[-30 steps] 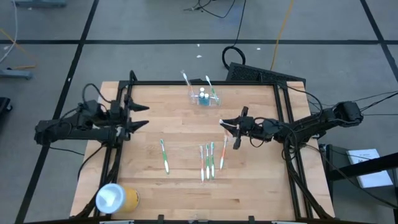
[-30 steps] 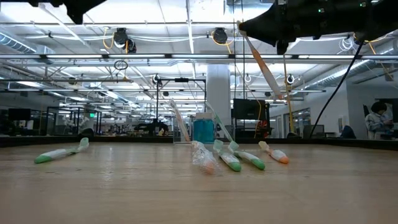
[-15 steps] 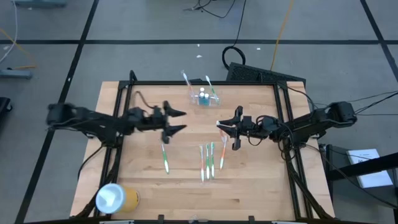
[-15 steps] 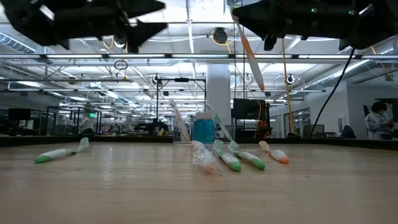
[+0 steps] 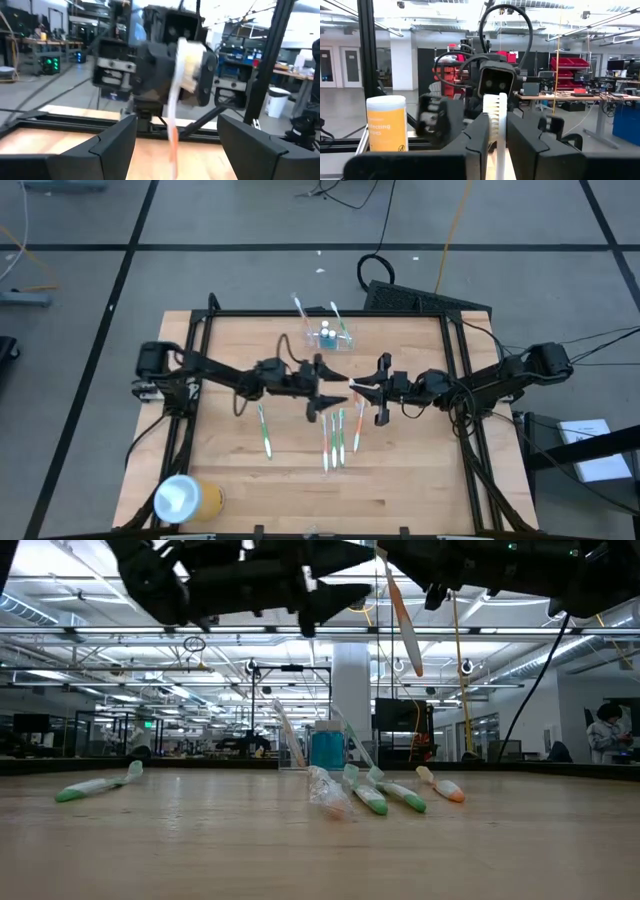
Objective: Pick & Place toothbrushing station
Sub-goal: Put the orange toothbrush into the transparent organizer
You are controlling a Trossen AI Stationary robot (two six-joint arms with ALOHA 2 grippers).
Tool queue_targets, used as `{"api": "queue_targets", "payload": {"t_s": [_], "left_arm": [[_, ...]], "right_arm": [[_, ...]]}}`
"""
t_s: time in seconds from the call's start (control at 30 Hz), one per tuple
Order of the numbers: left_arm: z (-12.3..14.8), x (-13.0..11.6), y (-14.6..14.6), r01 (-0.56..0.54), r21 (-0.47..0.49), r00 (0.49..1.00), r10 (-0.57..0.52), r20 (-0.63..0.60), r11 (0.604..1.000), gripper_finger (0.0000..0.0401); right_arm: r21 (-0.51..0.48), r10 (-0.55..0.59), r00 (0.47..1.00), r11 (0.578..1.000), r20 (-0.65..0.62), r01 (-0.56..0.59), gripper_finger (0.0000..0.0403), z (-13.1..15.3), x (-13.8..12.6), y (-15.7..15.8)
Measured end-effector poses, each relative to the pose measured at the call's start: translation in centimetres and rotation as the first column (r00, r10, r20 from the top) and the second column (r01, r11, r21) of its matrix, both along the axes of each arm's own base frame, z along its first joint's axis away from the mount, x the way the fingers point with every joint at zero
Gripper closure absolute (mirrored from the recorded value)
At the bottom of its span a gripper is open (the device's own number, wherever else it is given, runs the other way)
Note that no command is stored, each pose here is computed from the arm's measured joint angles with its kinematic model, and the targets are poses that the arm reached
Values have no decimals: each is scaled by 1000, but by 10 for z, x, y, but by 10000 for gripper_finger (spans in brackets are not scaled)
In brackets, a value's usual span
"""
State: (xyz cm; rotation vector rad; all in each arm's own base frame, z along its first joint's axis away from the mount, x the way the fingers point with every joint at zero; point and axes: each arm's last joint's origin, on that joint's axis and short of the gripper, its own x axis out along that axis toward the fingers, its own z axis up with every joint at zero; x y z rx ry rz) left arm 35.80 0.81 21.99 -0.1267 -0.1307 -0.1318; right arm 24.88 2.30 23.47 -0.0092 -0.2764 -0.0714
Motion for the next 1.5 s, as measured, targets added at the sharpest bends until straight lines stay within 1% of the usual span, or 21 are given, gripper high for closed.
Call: {"api": "queue_targets", "payload": {"t_s": [0.1,0.23,0.5,0.57,0.67,0.9,1.3,1.4,1.5], "left_arm": [[-3,15,-5,17,0,1000,-17,-3,1000,116],[-1,26,-9,24,12,1000,-24,13,1000,116],[0,29,-1,2,15,1000,-3,16,1000,117],[0,29,1,-4,12,1000,4,16,1000,123],[-1,29,5,-13,3,1000,13,7,1000,149],[0,29,6,-15,8,1000,15,13,1000,244],[1,29,5,-1,10,1000,0,24,1000,380],[1,29,5,12,13,1000,-12,24,1000,385],[1,29,5,12,8,1000,-12,19,1000,369]], "right_arm": [[0,0,1000,1000,-1,0,353,0,0,0],[1,1,1000,1000,-1,-1,353,0,0,0],[3,2,1000,1000,-1,-2,353,0,0,0],[3,2,1000,1000,-1,-2,353,0,0,0],[3,2,1000,1000,-1,-2,353,0,0,0],[3,2,1000,1000,-8,-2,353,-1,0,0],[4,-3,1000,1000,-9,3,353,-1,0,0],[1,-3,1000,1000,-12,3,348,-1,0,0],[-23,-9,1000,1000,-16,8,323,-1,0,0]]}}
